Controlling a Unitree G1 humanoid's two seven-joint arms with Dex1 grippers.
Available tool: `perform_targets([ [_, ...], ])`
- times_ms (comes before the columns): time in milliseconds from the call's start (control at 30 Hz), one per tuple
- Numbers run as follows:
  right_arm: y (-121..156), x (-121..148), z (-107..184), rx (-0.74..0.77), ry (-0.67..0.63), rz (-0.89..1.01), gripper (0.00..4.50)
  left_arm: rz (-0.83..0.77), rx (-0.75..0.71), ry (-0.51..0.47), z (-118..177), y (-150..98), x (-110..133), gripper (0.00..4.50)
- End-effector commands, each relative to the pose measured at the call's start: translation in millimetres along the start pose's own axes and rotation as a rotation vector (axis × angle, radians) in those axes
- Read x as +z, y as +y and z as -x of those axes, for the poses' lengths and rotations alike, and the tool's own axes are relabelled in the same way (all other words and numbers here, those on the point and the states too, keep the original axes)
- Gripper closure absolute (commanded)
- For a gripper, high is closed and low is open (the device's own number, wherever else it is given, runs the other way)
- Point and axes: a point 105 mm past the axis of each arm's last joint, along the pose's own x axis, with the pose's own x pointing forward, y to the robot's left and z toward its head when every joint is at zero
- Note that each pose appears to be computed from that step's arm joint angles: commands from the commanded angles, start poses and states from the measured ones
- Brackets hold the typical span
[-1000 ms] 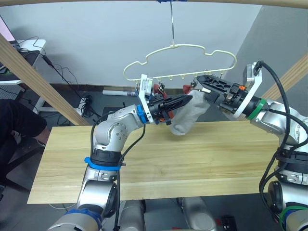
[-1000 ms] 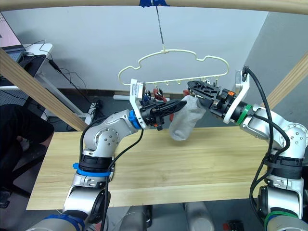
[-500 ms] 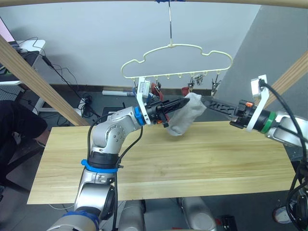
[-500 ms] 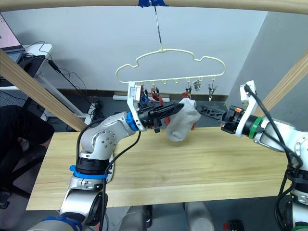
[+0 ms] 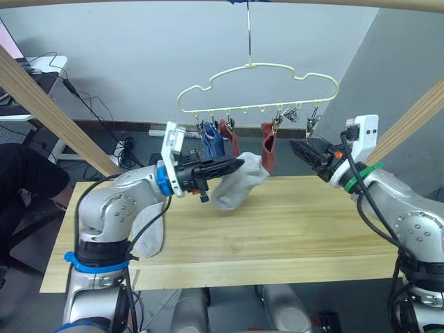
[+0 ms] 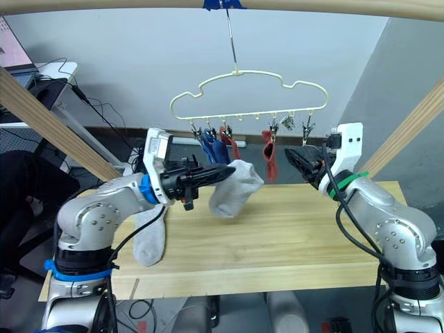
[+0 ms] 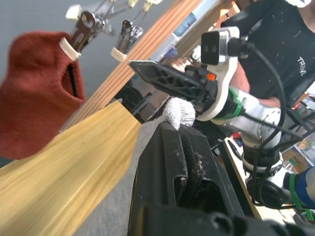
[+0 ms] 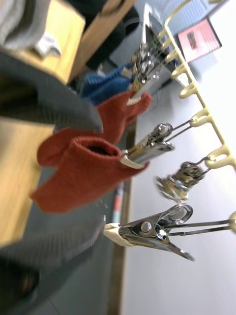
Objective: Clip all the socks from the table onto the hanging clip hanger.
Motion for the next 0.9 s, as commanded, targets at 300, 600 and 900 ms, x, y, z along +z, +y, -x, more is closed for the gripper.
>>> perform_targets([
  [300,23,13,-5,-0.149,-0.205,0.156,3.67,-0.023,0.082,-0.039,15,-10,15,4.50],
  [600,16,12,-10,-0.236,-0.227,0.165,4.30,-0.017,0.105,-0.043,15,-12,15,4.50],
  [900,11,12,-11,-0.293,-0.242,0.164,3.07,-0.016,0.115,-0.046,16,-12,15,4.50],
])
